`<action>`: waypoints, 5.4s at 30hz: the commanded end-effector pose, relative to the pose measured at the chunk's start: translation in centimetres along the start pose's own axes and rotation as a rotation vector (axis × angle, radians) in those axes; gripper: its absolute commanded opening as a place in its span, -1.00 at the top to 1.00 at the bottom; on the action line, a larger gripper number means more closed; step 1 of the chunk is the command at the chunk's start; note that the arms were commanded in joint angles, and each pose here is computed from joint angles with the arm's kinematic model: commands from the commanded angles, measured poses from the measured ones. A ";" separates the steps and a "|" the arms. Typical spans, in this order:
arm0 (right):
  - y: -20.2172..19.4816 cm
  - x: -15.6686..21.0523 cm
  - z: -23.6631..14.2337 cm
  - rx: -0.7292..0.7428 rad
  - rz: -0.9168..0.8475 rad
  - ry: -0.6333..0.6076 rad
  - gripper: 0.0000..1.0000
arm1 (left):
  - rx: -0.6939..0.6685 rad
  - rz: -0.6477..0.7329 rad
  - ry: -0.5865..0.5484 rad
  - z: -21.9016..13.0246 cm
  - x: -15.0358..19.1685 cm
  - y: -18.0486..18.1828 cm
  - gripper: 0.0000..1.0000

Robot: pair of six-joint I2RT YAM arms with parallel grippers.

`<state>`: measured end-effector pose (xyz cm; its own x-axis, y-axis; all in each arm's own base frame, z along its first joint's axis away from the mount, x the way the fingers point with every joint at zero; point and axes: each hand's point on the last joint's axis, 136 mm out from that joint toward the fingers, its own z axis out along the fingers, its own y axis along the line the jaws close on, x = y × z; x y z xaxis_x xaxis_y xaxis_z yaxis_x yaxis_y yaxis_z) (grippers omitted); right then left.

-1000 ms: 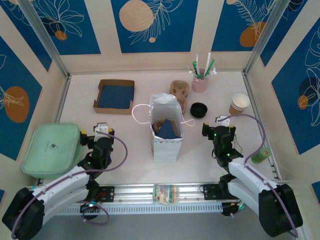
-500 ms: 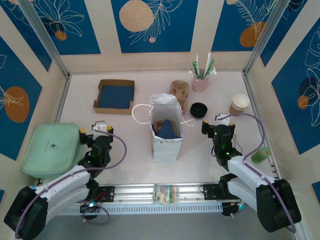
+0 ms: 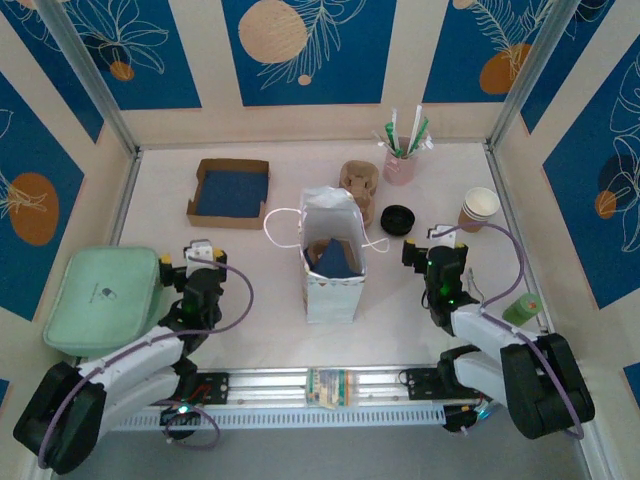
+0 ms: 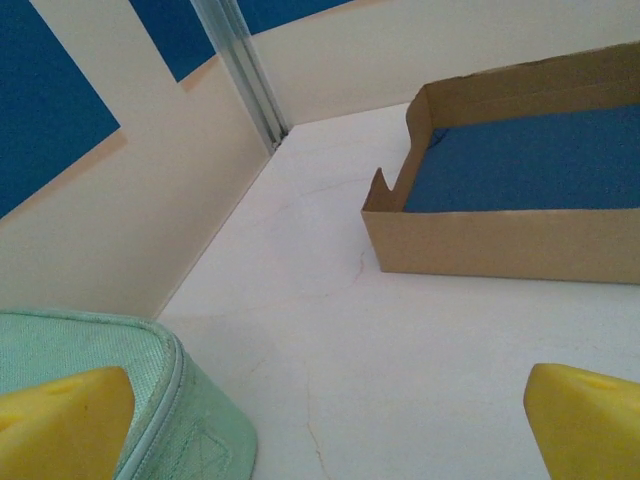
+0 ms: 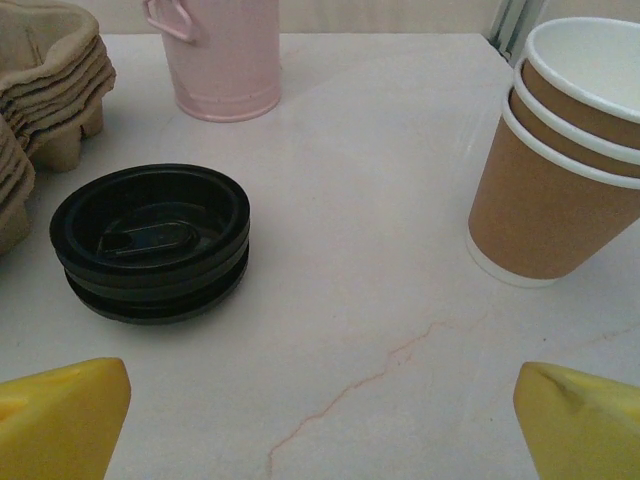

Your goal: Pack the takeout coffee

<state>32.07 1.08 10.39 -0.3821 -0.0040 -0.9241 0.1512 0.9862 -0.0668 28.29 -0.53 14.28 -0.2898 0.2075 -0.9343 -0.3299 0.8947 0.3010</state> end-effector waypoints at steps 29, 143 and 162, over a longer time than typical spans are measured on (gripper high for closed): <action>0.6 -3.7 1.9 -0.032 -0.021 -0.134 -0.98 | -0.028 -0.057 -0.060 1.9 -0.9 0.2 -0.99; 1.3 -2.0 7.2 -0.153 0.080 -0.031 -0.98 | 0.313 -0.038 -0.153 7.0 0.1 -6.2 -0.99; 0.8 -1.9 7.4 -0.149 0.109 -0.017 -0.98 | 0.334 -0.134 0.064 11.0 1.5 -5.1 -0.99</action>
<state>38.88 0.56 7.61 -0.3978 0.0870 -0.9133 0.0599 0.9958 0.0688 39.49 0.02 9.38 -0.3113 0.0850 -0.9465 -0.0868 0.9893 0.1174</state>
